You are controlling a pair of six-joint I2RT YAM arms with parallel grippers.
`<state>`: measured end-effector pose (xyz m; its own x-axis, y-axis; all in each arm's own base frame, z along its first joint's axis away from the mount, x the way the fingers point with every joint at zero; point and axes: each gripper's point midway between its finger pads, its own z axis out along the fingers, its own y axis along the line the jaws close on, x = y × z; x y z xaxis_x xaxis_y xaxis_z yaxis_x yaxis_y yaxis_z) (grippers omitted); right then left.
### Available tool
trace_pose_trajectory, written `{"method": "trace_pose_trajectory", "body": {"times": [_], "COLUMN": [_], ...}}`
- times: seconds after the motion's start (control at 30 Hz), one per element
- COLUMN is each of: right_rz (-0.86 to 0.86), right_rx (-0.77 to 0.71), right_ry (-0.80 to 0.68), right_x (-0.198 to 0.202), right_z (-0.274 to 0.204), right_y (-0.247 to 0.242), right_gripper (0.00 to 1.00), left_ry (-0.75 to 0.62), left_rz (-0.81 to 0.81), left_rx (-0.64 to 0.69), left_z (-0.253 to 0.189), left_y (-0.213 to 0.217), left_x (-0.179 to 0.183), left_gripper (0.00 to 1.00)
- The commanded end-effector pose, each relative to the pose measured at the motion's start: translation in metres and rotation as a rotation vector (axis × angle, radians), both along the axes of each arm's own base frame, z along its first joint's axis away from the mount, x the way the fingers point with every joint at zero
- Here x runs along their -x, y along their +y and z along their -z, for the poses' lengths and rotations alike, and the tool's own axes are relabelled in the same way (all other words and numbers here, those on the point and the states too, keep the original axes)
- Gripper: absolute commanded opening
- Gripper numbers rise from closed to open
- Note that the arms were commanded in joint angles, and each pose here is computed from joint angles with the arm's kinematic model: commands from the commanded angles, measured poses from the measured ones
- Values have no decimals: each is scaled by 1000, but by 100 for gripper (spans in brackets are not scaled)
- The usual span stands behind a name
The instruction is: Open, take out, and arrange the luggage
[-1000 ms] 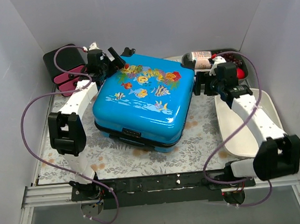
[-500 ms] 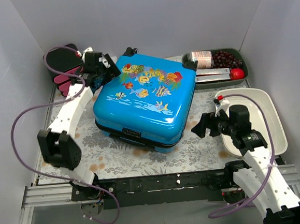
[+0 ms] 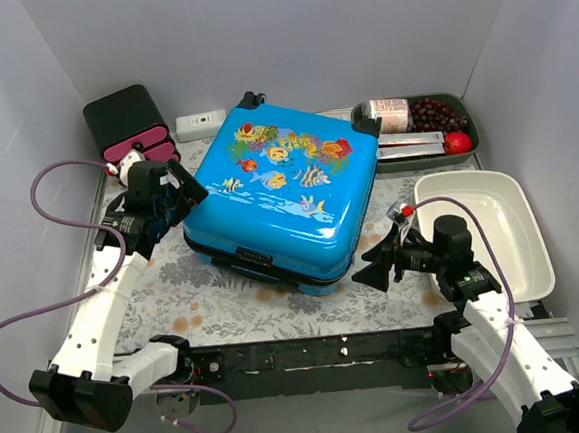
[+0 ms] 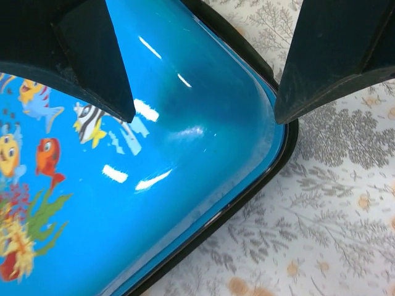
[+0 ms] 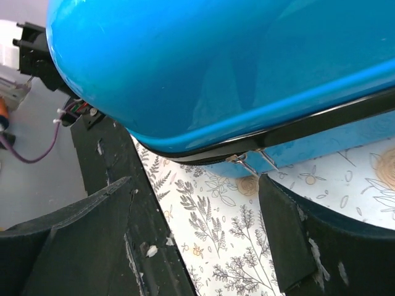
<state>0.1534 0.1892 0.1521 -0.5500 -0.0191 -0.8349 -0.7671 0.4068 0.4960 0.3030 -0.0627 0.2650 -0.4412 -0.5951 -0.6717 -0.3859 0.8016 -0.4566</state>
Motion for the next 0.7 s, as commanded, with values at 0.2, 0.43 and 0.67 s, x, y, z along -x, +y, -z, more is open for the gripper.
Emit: {"method": "trace_pose_trajectory", "body": {"times": [0.2,0.43,0.67], "right_rz": [-44,-47,-44], "right_rx": [-12,3,11], "right_ry": [-86,-90,-127], "right_x": [-11,-13,-17], "right_z": [4,14,17], "right_y": [19,22,23], "right_gripper": [76,73,69], "left_ry": [36,51,68], "left_rz": [84,89,93], "left_rx": [112,116,126], "left_z": [26,34,43], "left_y": [-25,-26,-28], "left_x": [4,5,9], "left_gripper": [98,98,98]}}
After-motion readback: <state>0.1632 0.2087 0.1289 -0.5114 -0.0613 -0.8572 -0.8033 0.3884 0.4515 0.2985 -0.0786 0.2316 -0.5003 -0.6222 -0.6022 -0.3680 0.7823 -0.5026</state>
